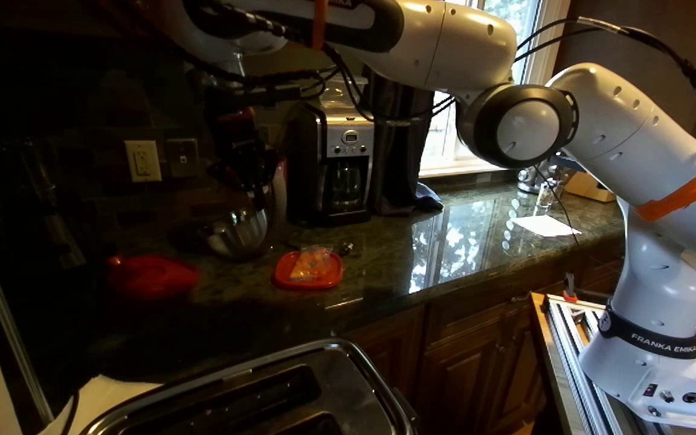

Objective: Move the silver bowl from the bottom shelf to the counter top

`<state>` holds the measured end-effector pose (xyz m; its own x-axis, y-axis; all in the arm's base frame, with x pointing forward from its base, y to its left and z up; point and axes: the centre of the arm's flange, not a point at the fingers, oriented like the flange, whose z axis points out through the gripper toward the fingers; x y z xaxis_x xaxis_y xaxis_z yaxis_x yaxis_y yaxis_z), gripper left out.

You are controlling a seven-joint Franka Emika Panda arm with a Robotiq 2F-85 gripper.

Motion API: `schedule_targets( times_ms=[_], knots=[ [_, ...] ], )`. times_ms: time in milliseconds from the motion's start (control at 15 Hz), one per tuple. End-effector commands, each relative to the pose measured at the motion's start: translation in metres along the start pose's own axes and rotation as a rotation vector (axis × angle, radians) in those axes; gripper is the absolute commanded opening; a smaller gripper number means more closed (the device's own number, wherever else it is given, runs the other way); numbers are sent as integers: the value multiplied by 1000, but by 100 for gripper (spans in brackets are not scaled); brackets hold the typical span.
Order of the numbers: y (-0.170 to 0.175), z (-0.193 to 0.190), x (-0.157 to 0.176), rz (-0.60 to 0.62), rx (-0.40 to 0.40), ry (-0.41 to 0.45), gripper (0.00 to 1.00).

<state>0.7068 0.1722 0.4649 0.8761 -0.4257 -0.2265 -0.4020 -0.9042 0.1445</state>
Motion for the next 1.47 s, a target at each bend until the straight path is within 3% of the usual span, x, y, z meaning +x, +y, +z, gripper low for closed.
schedule_targets(
  times_ms=[0, 267, 467, 533, 667, 733, 1067, 1400],
  knots=[
    [-26, 35, 1, -15, 22, 64, 1],
    [-30, 43, 16, 22, 107, 138, 1],
    [-21, 40, 20, -77, 135, 123, 1],
    [-38, 32, 31, -37, 95, 123, 1],
    [-35, 32, 33, -37, 96, 124, 3],
    [-36, 33, 33, -5, 44, 171, 1],
    [-67, 48, 43, 9, 184, 254, 1],
    [-81, 73, 51, 27, 213, 243, 1]
  ],
)
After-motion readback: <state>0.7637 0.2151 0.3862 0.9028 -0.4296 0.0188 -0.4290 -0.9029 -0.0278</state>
